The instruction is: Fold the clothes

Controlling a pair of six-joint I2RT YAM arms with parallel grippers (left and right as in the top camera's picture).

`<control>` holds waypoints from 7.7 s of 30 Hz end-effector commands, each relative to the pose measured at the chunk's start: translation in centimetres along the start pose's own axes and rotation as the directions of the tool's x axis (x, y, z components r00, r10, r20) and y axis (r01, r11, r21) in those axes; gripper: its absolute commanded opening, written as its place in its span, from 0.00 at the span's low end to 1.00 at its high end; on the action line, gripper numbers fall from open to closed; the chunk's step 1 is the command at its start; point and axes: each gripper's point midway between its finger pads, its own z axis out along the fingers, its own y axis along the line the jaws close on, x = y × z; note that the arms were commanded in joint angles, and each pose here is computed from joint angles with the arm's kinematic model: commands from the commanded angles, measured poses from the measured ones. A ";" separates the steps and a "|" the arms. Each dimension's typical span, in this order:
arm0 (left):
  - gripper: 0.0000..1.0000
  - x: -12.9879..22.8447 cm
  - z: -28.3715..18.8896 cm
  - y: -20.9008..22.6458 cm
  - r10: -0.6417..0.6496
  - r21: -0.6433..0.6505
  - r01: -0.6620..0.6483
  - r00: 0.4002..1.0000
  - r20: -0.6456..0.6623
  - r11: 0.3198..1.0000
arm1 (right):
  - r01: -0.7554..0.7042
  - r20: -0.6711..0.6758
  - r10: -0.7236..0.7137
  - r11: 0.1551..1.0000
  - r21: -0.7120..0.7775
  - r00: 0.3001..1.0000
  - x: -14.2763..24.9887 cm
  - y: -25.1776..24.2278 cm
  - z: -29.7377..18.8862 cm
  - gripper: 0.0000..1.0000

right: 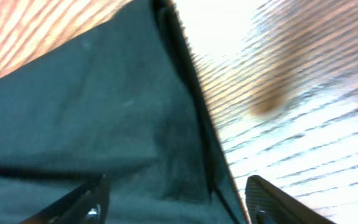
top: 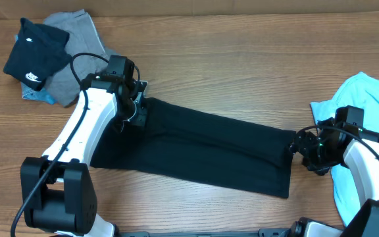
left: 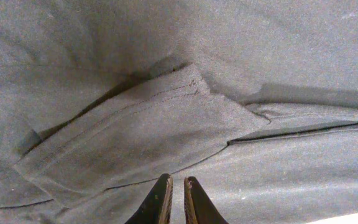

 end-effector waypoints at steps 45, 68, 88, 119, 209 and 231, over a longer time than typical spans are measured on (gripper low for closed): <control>0.10 -0.9 -2.0 1.6 -0.007 -0.020 0.008 1.000 0.022 1.000 | 0.142 0.043 -0.145 0.988 0.057 0.989 -1.5 7.0 -4.7 0.04; 0.12 -1.4 -3.8 1.6 -0.012 -0.019 0.013 1.000 0.027 1.000 | 0.269 -0.069 -0.270 0.963 -0.018 0.960 6.0 17.5 4.8 0.05; 0.12 -1.5 -3.8 1.6 -0.012 -0.019 0.013 1.000 0.028 1.000 | 0.304 -0.037 -0.323 0.918 -0.254 0.946 9.7 25.0 5.0 0.04; 0.24 -1.3 -3.8 1.6 -0.009 -0.022 0.009 1.000 0.023 1.000 | 0.298 -0.065 -0.303 0.952 -0.076 0.951 5.4 18.7 4.0 0.53; 0.90 -0.7 -2.3 6.1 -0.147 -0.056 0.149 0.989 0.029 0.987 | 0.479 0.282 -0.387 0.712 -0.513 0.878 2.3 27.9 -1.3 0.71; 0.76 4.3 10.4 4.8 -0.037 0.254 0.100 0.970 -0.239 0.962 | 0.450 0.142 -0.427 0.848 -0.281 0.893 4.2 19.6 -1.6 0.73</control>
